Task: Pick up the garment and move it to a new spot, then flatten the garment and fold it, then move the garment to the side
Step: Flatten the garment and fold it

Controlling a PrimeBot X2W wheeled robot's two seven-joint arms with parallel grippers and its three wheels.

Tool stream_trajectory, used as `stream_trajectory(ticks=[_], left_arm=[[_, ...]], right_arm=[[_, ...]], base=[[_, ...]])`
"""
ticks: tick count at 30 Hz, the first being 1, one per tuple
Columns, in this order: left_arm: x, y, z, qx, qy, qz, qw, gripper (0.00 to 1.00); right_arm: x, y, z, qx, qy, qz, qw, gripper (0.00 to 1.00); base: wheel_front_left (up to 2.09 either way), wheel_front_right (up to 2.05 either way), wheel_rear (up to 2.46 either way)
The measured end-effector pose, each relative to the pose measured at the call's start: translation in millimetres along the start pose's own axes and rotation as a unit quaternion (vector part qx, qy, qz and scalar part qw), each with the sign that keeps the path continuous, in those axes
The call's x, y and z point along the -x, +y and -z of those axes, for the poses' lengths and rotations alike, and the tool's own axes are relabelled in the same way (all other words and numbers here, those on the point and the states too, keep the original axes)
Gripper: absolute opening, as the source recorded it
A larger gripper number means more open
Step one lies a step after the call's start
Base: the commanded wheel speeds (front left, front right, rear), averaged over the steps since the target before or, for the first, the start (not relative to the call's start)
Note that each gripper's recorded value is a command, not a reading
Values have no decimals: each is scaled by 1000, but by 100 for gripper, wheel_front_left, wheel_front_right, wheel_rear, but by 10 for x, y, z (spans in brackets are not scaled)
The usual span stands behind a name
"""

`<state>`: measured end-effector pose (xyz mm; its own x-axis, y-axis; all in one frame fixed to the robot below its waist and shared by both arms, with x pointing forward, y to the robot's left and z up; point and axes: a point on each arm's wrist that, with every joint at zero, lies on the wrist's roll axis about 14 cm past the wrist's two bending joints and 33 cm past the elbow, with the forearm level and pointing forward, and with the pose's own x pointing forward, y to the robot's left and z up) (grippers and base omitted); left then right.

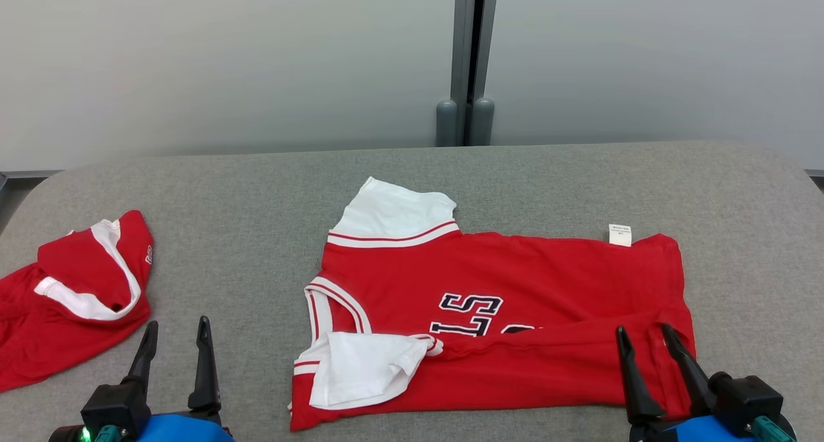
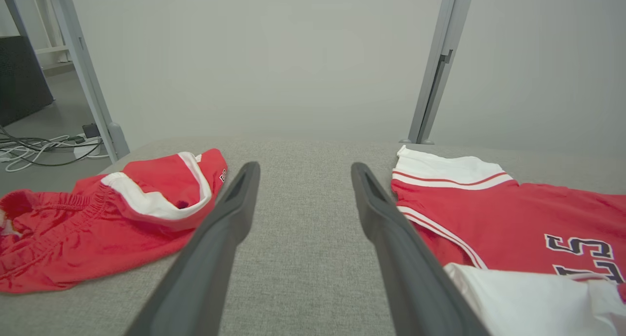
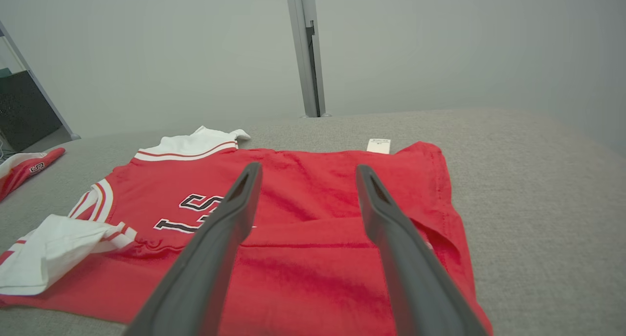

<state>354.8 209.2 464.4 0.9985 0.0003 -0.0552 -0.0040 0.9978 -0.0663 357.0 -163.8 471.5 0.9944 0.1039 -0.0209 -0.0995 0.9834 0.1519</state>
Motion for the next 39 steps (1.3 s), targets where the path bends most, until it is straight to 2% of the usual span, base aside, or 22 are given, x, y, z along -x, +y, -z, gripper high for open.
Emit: stream_trajectory(ticks=[39], left_arm=[[-77, 13, 44, -7, 7, -1, 1000, 100]], right_arm=[[-8, -99, 46, 4, 8, 15, 1000, 100]], base=[[0, 0, 0]])
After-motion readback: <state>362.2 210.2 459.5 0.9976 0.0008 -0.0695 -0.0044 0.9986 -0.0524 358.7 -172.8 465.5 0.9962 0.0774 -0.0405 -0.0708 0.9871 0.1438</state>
